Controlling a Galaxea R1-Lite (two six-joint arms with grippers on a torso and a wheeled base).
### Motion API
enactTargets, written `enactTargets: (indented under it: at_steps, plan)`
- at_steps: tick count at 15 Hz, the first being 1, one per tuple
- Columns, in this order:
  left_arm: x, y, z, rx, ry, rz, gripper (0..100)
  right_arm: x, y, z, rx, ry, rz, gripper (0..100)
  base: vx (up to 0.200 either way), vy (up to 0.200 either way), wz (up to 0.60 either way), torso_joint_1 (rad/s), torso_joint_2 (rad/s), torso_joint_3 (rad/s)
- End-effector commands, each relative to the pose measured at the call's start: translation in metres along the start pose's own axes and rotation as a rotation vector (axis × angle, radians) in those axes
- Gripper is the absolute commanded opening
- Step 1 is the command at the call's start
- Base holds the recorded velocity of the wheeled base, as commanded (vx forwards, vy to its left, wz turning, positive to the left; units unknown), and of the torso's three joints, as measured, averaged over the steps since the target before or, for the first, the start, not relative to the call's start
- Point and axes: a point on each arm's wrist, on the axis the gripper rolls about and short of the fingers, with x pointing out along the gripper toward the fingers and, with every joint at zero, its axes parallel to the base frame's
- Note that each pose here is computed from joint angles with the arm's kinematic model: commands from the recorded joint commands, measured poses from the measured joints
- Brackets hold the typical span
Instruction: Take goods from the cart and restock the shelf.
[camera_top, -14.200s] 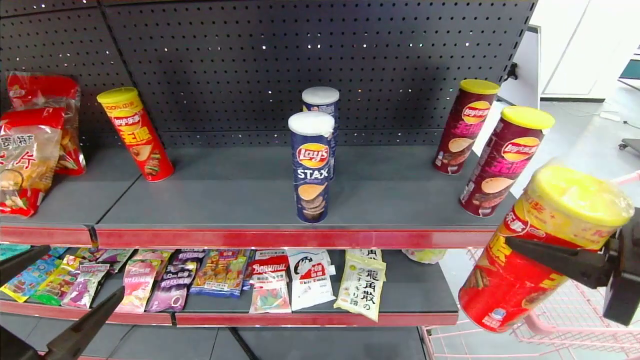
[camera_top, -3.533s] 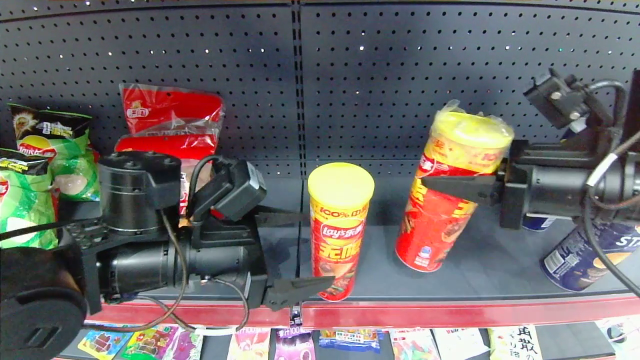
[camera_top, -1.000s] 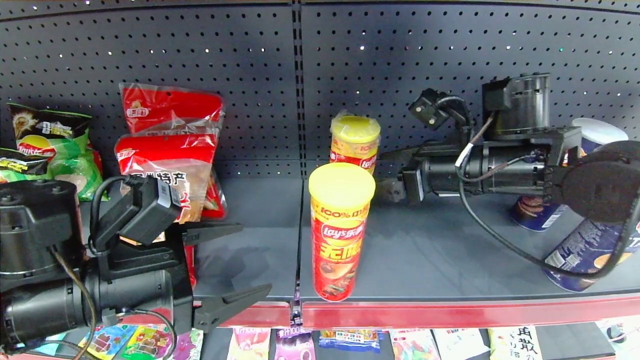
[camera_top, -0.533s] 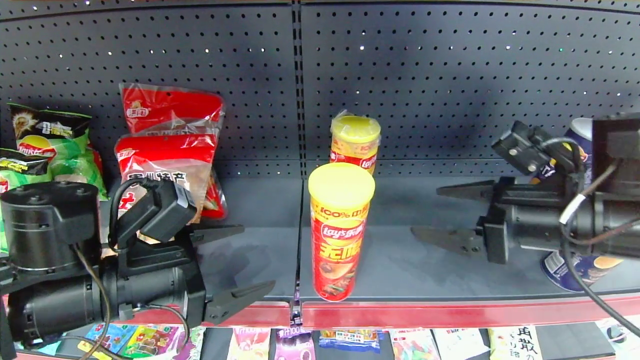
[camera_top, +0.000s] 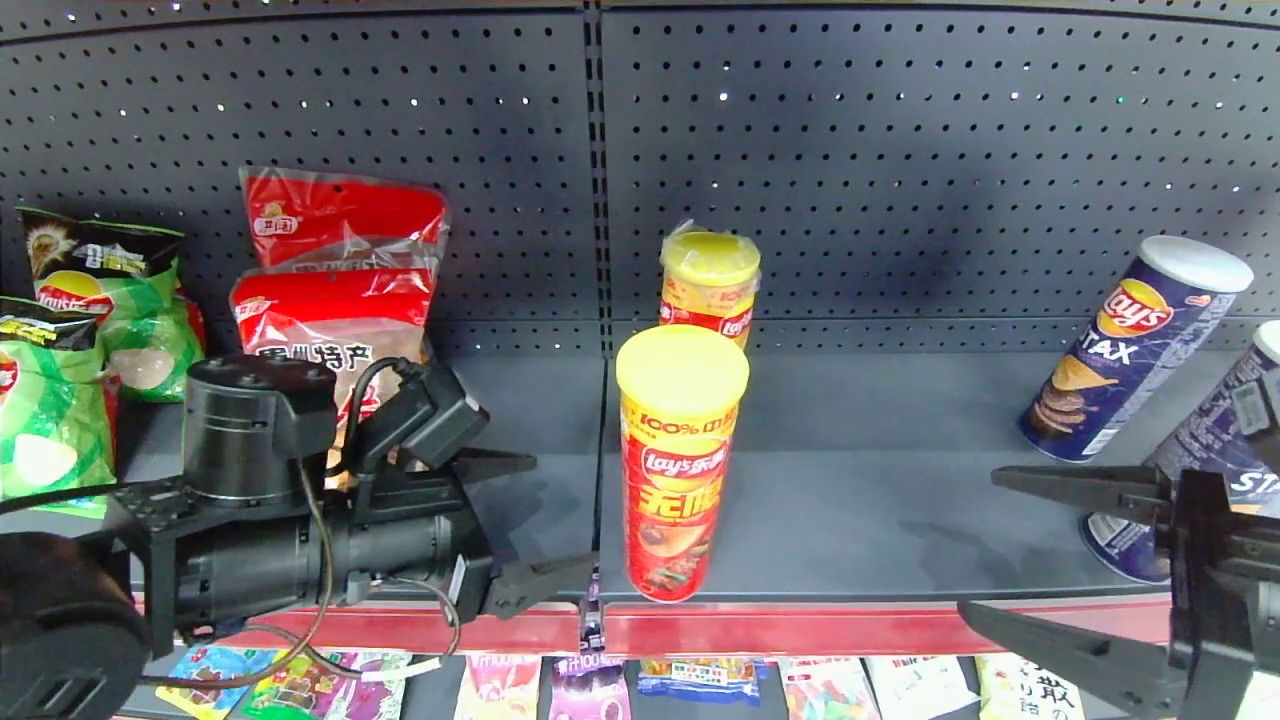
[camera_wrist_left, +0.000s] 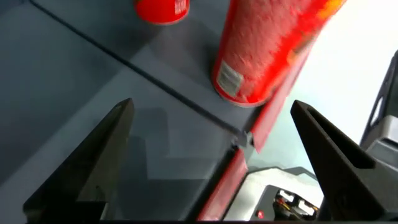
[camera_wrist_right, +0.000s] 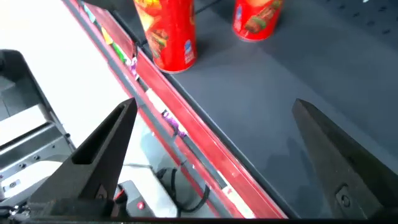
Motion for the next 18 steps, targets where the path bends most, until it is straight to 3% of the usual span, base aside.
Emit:
enactTargets:
  at_steps: [1,4,15,18]
  plan:
    - [0.019,0.006,-0.003,-0.012,0.033,-0.008,100,-0.009,0.001,0.002,-0.01,-0.032,-0.019,100,0.0,0.0,0.0,0.0,0.0,0.0]
    - [0.028,0.011,0.001,-0.006,0.028,0.006,100,-0.008,-0.001,0.006,-0.011,-0.04,-0.024,100,0.0,0.0,0.0,0.0,0.0,0.0]
    - [0.039,0.01,0.003,-0.001,0.032,-0.006,100,-0.009,-0.003,0.005,0.006,-0.038,-0.04,100,0.0,0.0,0.0,0.0,0.0,0.0]
    - [0.032,0.006,0.002,0.001,0.032,-0.007,100,0.01,-0.009,0.0,0.031,0.029,-0.023,100,0.0,0.0,0.0,0.0,0.0,0.0]
